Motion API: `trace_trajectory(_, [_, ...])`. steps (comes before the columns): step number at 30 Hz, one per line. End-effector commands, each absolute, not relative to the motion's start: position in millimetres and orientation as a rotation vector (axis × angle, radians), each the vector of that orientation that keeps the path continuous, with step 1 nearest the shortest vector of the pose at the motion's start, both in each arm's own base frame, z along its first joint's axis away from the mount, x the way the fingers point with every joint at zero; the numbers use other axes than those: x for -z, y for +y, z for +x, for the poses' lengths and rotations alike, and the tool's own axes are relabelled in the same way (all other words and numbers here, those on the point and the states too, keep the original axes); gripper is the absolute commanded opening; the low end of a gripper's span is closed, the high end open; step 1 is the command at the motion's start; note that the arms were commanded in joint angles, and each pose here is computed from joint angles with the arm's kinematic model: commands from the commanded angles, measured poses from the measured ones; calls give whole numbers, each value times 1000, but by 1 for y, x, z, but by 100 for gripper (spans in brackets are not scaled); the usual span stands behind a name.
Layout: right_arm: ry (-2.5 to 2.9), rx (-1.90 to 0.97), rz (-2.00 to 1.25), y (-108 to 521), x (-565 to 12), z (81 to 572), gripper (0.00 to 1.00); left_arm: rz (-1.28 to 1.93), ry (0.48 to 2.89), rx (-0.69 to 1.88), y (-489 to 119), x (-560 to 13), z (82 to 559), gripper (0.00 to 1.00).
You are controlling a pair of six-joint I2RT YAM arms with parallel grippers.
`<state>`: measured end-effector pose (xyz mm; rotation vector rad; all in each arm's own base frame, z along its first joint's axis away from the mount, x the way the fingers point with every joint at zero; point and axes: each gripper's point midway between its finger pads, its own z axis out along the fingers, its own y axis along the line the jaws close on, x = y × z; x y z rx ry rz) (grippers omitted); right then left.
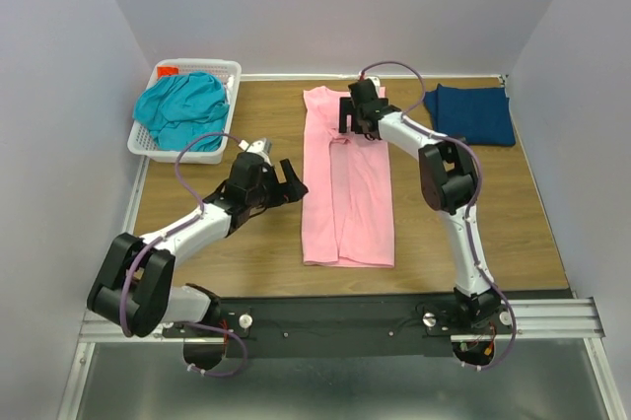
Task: Fold and stack the t-shirts
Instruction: Fold the tshirt
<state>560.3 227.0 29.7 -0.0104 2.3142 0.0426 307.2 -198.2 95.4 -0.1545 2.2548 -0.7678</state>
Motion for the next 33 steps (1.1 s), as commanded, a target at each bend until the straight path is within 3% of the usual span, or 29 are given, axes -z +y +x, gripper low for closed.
trace_trajectory(1, [2372,-93,-101,236,-31,549,100,-75,2353,770,-204,-81,286,98])
trace_trajectory(11, [2227,-333,-41,245,-160,517,100,48,2596,865,-233,-41,183,98])
trace_trajectory(21, [2367,-413,150,204,-134,400,100,-25,2590,911,-217,-31,143,92])
trace_trajectory(28, [2364,-412,344,168,-122,336,100,41,2574,990,-224,-31,130,76])
trace_trajectory(30, [2342,-421,356,163,-127,328,100,48,2574,993,-226,-29,130,65])
trace_trajectory(31, [2361,-412,360,159,-118,319,100,45,2588,982,-225,-26,129,52])
trace_trajectory(33, [2358,-430,353,158,-119,311,100,43,2596,976,-225,-23,128,45])
